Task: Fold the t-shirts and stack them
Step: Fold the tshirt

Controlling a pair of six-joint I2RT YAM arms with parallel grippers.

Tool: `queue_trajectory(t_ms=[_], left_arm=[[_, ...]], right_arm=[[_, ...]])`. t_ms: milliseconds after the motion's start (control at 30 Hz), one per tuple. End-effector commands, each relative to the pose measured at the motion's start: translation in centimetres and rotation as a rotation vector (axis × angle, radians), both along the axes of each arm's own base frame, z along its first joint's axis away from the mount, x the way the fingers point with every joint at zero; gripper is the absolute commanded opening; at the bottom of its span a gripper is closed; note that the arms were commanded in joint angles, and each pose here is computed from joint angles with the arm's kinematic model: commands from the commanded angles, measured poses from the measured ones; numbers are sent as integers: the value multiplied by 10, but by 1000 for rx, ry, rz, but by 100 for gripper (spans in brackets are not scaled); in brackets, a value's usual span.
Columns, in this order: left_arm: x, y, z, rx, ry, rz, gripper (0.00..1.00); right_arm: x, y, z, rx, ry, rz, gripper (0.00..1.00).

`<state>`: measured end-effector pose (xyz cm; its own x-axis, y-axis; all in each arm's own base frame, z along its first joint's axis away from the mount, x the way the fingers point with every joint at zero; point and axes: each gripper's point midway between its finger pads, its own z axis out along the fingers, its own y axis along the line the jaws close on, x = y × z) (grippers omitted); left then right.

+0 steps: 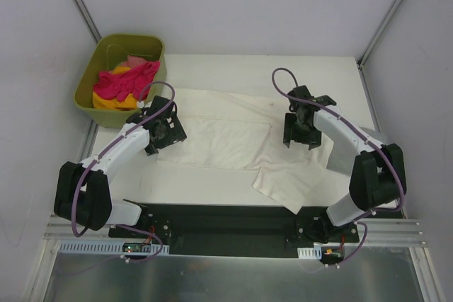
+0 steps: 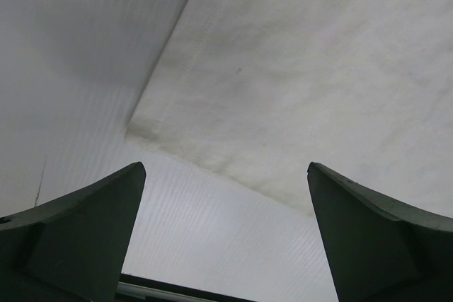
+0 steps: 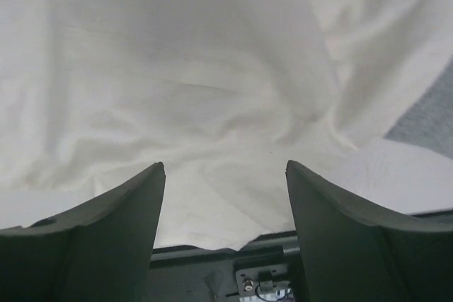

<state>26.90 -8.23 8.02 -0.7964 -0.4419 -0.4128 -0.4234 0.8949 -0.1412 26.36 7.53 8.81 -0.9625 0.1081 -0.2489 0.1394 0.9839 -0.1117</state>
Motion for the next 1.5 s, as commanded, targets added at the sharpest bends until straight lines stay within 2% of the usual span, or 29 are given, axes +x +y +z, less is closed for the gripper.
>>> queue_trajectory(t_ms=[0,133,267,433,767,933,1167,1333,1467], left_arm=[[-6,13,5,38,-3,23,99],[-7,14,7,33,-11,25,99],[-8,17,6,38,-7,31,99],[-9,18,6,41,-3,30,99],[-11,22,4,54,0,36,99],[-12,24,5,57,-3,40,99],[-13,24,5,57,-3,46,99],[-13,24,4,57,2,45,99],[-12,23,4,52,9,42,99]], right_arm=[[24,63,15,131,-87,235,72],[41,89,11,120,-98,271,66],[60,95,-1,85,-96,231,47],[82,103,-8,59,-84,231,37],[86,94,-41,-32,-11,177,28],[86,95,-41,-27,-11,157,10],[68,94,-19,14,7,139,8],[50,110,-15,129,56,137,5],[48,119,-16,164,73,137,8]])
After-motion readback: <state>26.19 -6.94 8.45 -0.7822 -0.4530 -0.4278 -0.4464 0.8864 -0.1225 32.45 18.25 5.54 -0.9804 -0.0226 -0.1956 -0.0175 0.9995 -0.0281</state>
